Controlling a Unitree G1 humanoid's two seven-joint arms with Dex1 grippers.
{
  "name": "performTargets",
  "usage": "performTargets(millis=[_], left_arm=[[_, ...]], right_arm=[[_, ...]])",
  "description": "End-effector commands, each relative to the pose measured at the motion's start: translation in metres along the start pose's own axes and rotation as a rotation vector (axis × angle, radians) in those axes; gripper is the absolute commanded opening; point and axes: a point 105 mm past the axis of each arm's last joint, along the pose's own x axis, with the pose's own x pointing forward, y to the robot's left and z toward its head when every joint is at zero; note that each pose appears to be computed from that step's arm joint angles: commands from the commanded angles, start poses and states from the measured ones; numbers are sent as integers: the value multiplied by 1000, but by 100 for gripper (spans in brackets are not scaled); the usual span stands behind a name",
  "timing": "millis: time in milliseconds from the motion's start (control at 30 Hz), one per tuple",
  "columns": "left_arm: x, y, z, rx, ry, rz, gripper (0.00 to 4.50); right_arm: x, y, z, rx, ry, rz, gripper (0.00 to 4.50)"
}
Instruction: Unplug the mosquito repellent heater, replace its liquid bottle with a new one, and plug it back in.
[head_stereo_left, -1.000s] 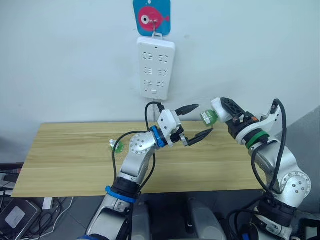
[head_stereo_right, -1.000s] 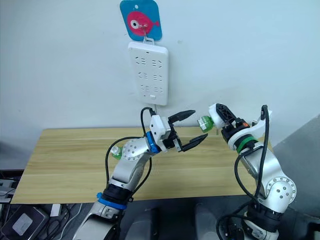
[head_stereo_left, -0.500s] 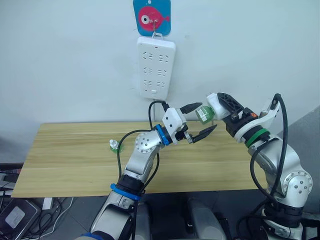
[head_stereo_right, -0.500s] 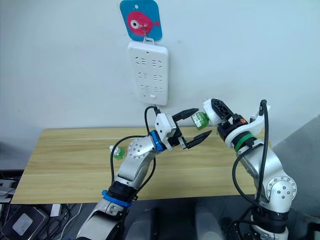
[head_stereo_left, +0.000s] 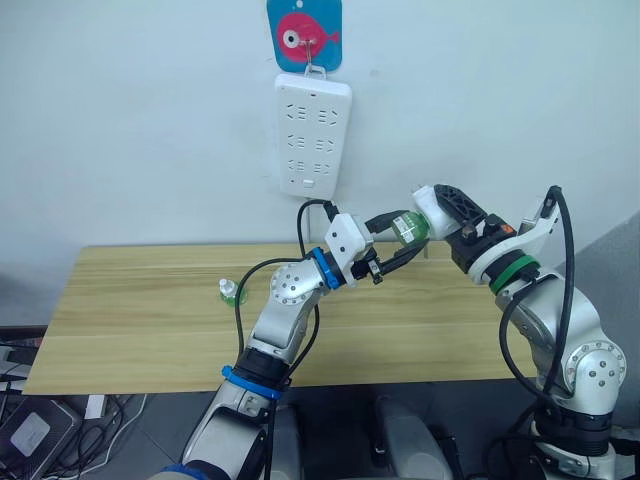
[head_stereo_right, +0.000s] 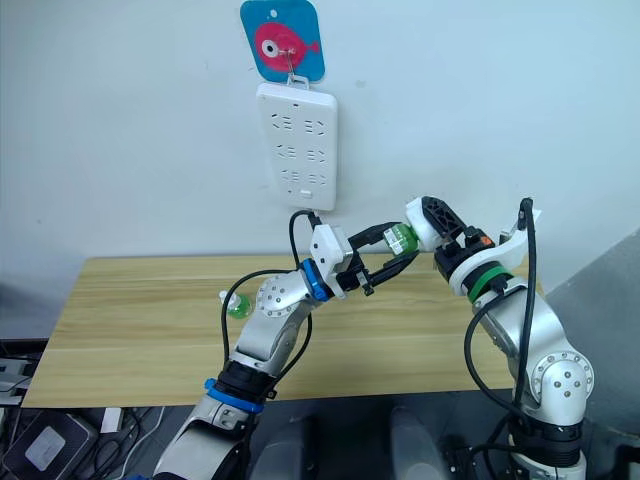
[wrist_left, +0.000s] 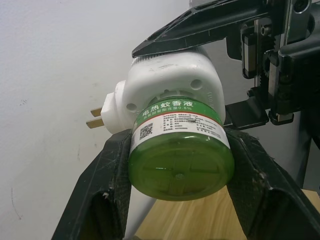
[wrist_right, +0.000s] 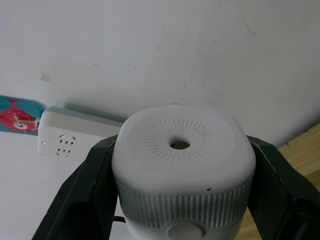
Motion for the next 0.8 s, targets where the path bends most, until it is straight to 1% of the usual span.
performTargets(millis=[33,200,433,533,700,800], left_arm=[[6,-1,16,29,-61,-2,300],[7,-3,18,33,-72,-5,448],[8,-4,15,23,-65,-8,448],[8,-4,15,17,-69,-8,389],[7,-5,13,12,-59,-13,229],[6,-5,12,10,-57,-14,226]], right_arm=[[-4,10,1,-9,-6,46,302],[-4,8,2,-15,-10,44,302],[-5,7,4,-17,-13,48,302],[-6,6,4,-19,-13,47,302],[-6,8,4,-18,-13,60,302],[-6,10,3,-17,-10,69,302]])
